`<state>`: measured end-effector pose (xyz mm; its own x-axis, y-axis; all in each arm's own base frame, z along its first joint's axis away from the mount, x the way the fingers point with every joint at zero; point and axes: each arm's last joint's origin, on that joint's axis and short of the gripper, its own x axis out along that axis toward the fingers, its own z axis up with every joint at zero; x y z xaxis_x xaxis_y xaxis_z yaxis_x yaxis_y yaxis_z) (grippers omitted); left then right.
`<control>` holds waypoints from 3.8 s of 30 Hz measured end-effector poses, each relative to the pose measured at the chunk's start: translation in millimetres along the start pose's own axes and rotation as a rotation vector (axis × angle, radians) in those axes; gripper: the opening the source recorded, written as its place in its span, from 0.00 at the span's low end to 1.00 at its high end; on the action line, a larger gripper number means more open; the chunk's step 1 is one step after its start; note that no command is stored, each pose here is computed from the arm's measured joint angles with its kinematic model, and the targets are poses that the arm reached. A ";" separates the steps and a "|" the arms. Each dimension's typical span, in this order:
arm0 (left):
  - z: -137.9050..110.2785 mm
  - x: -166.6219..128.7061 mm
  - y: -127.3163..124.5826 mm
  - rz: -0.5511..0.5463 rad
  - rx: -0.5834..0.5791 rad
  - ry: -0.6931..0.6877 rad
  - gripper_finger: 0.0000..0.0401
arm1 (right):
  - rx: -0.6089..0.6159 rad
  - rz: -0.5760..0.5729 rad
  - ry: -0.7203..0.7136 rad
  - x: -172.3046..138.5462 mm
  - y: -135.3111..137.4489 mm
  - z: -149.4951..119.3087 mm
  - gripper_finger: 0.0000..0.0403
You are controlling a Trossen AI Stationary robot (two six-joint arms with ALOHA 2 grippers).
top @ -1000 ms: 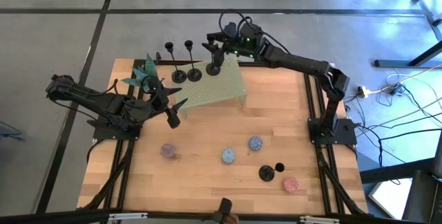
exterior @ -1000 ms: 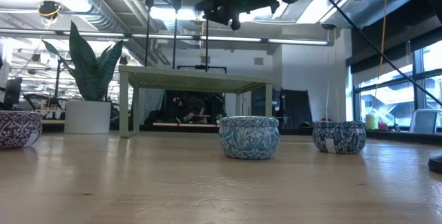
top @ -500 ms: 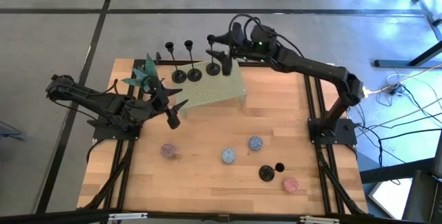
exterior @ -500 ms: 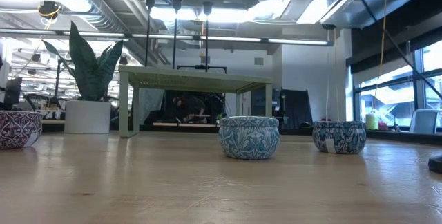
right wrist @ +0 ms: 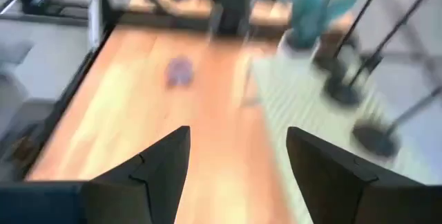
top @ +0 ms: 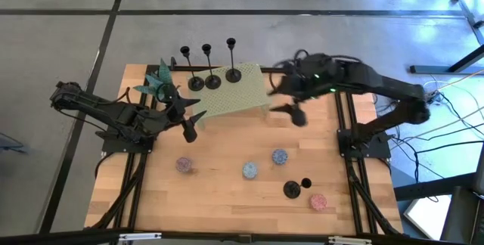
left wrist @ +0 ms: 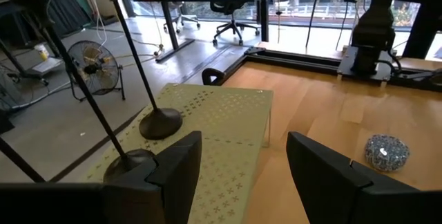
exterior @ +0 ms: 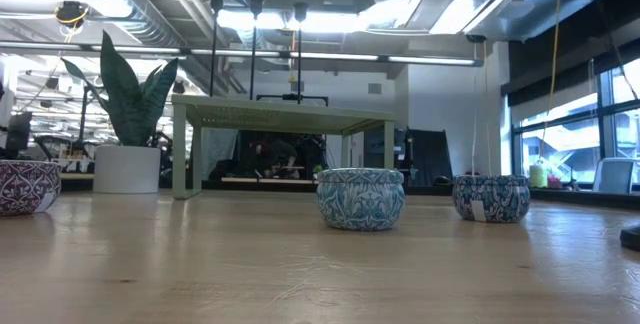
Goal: Pick & Place candle stick holders
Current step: Put the black candle holder on the shelf
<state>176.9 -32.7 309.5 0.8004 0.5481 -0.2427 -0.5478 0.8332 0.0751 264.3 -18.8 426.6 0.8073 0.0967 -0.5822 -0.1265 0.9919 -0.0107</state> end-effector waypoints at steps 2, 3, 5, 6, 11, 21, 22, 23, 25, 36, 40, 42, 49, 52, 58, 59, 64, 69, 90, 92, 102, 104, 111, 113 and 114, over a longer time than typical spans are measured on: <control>-0.3 0.6 -0.7 0.000 0.002 0.002 0.52 | 0.046 0.038 0.073 -10.7 12.0 -8.5 0.61; -0.5 1.2 -1.2 0.001 0.002 0.003 0.52 | 0.070 0.067 0.114 -14.9 17.3 -13.2 0.61; -0.8 1.7 -1.8 0.001 -0.002 0.004 0.52 | 0.115 0.141 0.183 -22.7 28.9 -20.6 0.61; -0.9 1.9 -2.1 0.002 -0.008 0.004 0.52 | 0.139 0.181 0.236 -25.5 34.3 -25.6 0.61; -1.9 3.5 -3.8 0.005 -0.036 0.009 0.52 | 0.143 0.277 0.393 -18.9 60.6 -43.2 0.61; -2.2 4.0 -4.2 0.005 -0.039 0.011 0.52 | 0.137 0.325 0.579 -4.9 93.7 -93.8 0.61; -2.2 3.9 -4.2 0.005 -0.040 0.011 0.52 | 0.137 0.310 0.556 -7.3 94.0 -97.3 0.61; -2.2 3.9 -4.2 0.005 -0.041 0.011 0.52 | 0.134 0.292 0.525 -10.3 93.7 -101.3 0.61; -2.2 3.9 -4.2 0.005 -0.042 0.011 0.52 | 0.153 0.241 0.470 -18.7 91.4 -110.1 0.61; -2.2 3.9 -4.2 0.003 -0.041 0.011 0.52 | 0.300 0.360 0.235 -15.3 108.4 -152.7 0.61; -2.3 3.9 -4.2 0.004 -0.041 0.012 0.52 | 0.273 0.352 0.290 -0.2 116.5 -170.9 0.61; -2.2 3.9 -4.2 0.003 -0.041 0.011 0.52 | 0.284 0.351 0.295 6.5 119.1 -177.0 0.61; -2.2 3.9 -4.2 0.004 -0.065 0.011 0.52 | 0.342 0.407 0.207 22.4 130.3 -177.5 0.61; -2.2 3.9 -4.1 0.004 -0.068 0.011 0.52 | 0.334 0.431 0.204 27.8 137.9 -176.5 0.61; -2.2 3.8 -4.2 0.003 -0.068 0.011 0.52 | 0.290 0.447 0.263 39.6 152.7 -182.2 0.60; -2.2 3.9 -4.1 0.004 -0.068 0.011 0.52 | 0.284 0.448 0.271 41.3 154.6 -183.1 0.60; -2.2 3.9 -4.2 0.003 -0.068 0.011 0.52 | 0.252 0.473 0.242 47.6 161.6 -181.1 0.58; -2.2 3.8 -4.2 0.003 -0.068 0.011 0.52 | 0.177 0.478 0.130 51.1 164.8 -173.3 0.57; -2.2 3.8 -4.2 0.003 -0.053 0.011 0.52 | 0.201 0.200 -0.099 53.1 158.6 -160.0 0.43; -2.2 3.9 -4.2 0.004 -0.049 0.011 0.52 | 0.200 0.199 -0.098 53.2 158.6 -160.1 0.37; -2.2 3.9 -4.1 0.003 -0.039 0.011 0.52 | 0.211 0.109 -0.241 53.7 156.1 -148.3 0.31; -2.2 3.8 -4.2 0.003 -0.039 0.011 0.52 | 0.223 0.079 -0.284 55.4 152.6 -143.8 0.32; -2.2 3.8 -4.2 0.003 -0.038 0.011 0.52 | 0.281 0.015 -0.490 55.8 129.8 -120.1 0.32; -2.2 3.9 -4.1 0.003 -0.031 0.011 0.52 | 0.280 -0.044 -0.554 53.0 120.8 -110.6 0.32; -2.2 3.9 -4.1 0.003 -0.026 0.011 0.52 | 0.267 -0.074 -0.577 50.8 116.3 -104.6 0.32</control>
<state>181.8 -34.2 306.1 0.7960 0.5499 -0.2530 -0.5567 0.8291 0.0508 230.3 92.8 310.7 0.9983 -0.0180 -0.0557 0.0294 0.9768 0.2120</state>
